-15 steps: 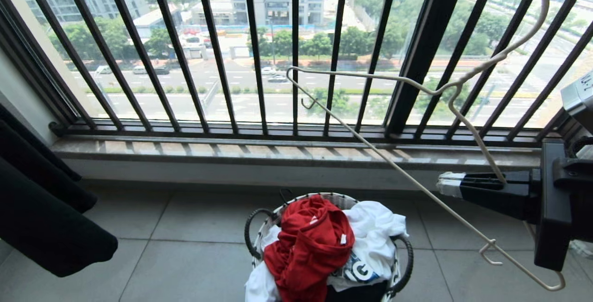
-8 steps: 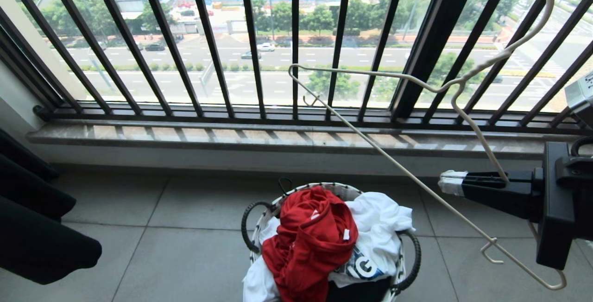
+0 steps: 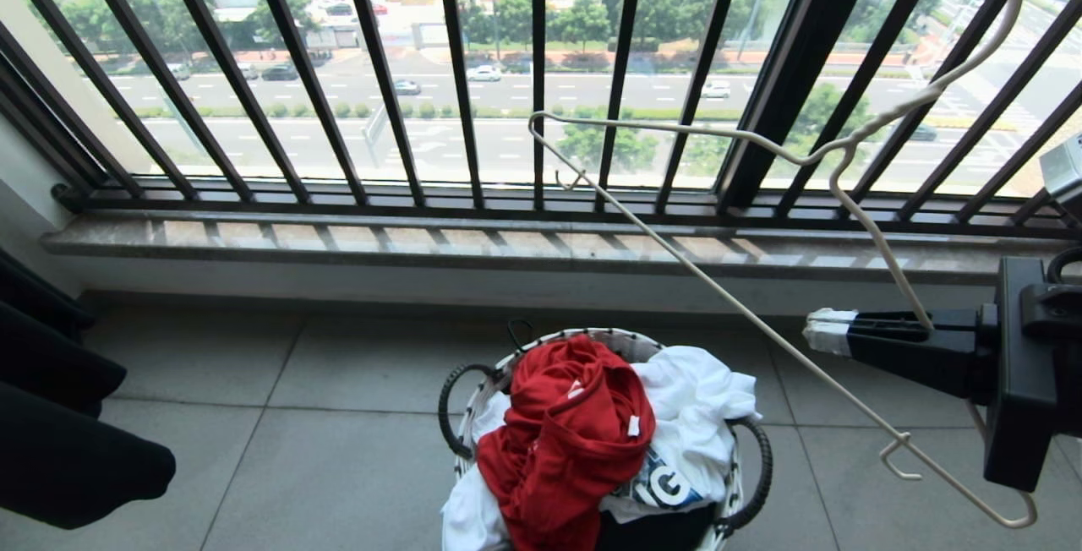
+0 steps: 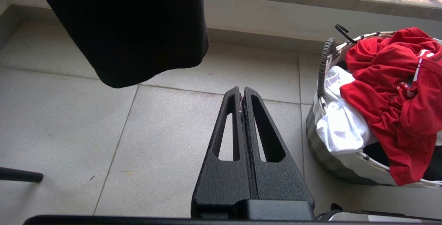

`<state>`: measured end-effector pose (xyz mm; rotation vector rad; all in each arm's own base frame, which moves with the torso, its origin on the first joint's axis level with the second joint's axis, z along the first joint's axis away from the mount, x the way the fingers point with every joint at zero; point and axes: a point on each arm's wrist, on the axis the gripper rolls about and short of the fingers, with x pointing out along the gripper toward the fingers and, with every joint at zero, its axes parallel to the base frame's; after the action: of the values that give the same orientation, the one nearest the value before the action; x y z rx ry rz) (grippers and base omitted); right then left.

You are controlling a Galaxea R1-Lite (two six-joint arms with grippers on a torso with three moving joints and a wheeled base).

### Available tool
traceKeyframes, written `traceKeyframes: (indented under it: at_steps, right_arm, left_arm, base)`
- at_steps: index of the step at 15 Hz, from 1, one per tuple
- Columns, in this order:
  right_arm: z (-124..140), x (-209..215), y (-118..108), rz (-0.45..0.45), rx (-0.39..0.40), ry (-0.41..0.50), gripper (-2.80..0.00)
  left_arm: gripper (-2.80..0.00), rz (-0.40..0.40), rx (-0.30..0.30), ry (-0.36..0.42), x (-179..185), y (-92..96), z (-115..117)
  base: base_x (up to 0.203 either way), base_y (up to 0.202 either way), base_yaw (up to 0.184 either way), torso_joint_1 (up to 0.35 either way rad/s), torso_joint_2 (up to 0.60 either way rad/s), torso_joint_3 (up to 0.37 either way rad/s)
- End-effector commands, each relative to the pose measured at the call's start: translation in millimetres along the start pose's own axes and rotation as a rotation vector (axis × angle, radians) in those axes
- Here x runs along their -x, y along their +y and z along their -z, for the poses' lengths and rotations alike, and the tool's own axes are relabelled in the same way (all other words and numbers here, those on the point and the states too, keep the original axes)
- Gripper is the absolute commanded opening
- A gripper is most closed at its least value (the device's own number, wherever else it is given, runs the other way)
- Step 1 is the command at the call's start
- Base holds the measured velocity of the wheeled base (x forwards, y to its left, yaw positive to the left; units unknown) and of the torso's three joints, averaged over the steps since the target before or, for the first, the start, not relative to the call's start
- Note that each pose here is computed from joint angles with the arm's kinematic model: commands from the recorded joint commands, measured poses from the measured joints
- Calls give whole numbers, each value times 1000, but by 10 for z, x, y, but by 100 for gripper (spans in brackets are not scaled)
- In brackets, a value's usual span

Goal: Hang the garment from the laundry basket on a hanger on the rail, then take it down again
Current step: Pick up clothes from the basket

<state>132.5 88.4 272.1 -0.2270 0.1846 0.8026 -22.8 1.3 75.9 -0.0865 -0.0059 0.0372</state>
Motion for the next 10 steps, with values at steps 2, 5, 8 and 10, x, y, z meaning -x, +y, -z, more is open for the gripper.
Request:
traceKeyframes:
  at_steps: [2,5,8,10]
  right_arm:
    - [-4,4,1,-1,2,-2,-280]
    - [9,-12,-3,-1,-4,5,-280]
    - [60,-117,-60,14,-17,46,-280]
    - [70,-155,-85,20,-24,57,-280]
  left_arm:
    - [-280,-1,1,1,-1,0,-1]
    - [-280,-1,1,1,-1,0,-1]
    - [-280,-1,1,1,-1,0,-1]
    - [-280,-1,3,1,-1,0,-1]
  base:
    - [0,0,0,0,0,0]
    - [0,0,0,0,0,0]
    - [0,0,0,0,0,0]
    - [0,0,0,0,0,0]
